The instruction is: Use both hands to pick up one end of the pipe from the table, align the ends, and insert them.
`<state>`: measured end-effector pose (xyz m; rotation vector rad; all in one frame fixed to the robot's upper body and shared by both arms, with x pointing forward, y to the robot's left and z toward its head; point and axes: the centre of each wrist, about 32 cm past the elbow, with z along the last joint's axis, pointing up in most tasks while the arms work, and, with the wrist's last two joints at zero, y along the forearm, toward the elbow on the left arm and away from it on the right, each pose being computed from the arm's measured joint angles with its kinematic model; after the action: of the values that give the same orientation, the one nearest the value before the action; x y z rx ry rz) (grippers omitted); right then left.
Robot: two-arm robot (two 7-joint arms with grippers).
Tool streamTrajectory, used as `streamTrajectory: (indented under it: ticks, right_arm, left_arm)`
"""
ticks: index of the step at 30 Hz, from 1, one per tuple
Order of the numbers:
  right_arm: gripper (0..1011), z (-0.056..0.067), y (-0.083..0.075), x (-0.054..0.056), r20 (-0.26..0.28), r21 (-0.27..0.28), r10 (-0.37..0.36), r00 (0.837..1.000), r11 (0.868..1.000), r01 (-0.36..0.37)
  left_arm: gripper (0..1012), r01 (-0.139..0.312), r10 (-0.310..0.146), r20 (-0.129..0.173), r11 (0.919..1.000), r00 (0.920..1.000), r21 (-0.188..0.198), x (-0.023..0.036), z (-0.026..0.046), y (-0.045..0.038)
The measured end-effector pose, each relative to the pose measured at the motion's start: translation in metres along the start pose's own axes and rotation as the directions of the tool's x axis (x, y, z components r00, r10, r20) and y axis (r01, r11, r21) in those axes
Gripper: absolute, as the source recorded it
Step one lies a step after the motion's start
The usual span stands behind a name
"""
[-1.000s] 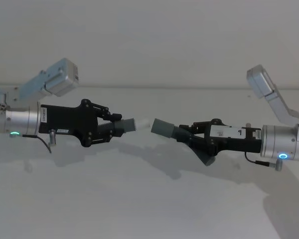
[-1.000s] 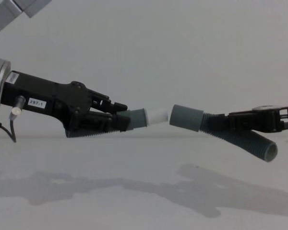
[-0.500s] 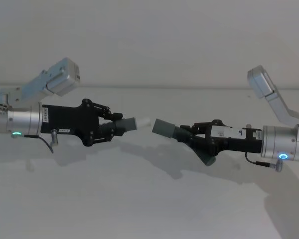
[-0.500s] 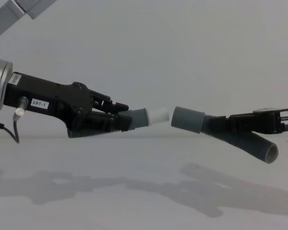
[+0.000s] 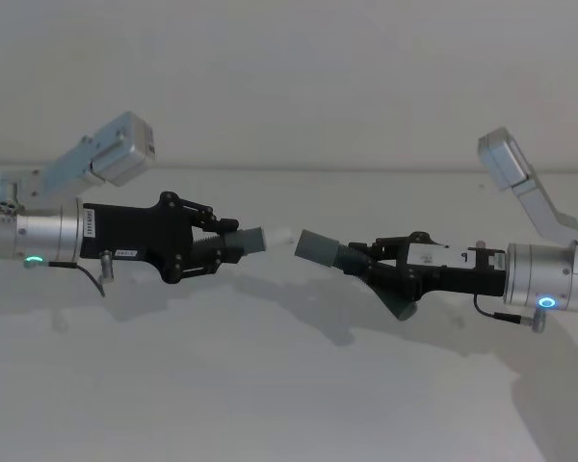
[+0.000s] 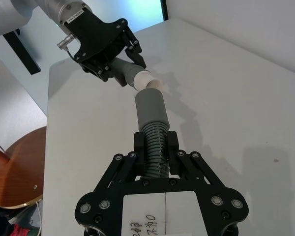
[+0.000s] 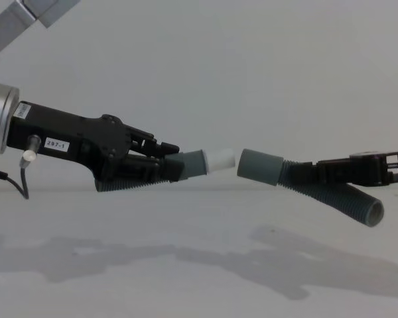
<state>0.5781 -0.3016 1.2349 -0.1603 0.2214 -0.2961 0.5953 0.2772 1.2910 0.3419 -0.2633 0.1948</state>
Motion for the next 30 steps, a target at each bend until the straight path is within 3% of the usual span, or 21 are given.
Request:
streamTrajectory:
  ticks: [30]
  right_arm:
    - [256,0.0015,0.0043,0.0033,0.012,0.010,0.013,1.000,1.000,-0.013]
  left_arm:
    - [351,0.016,-0.016,0.004,0.9997,0.9999,-0.021,0.0020,-0.0003,-0.0021]
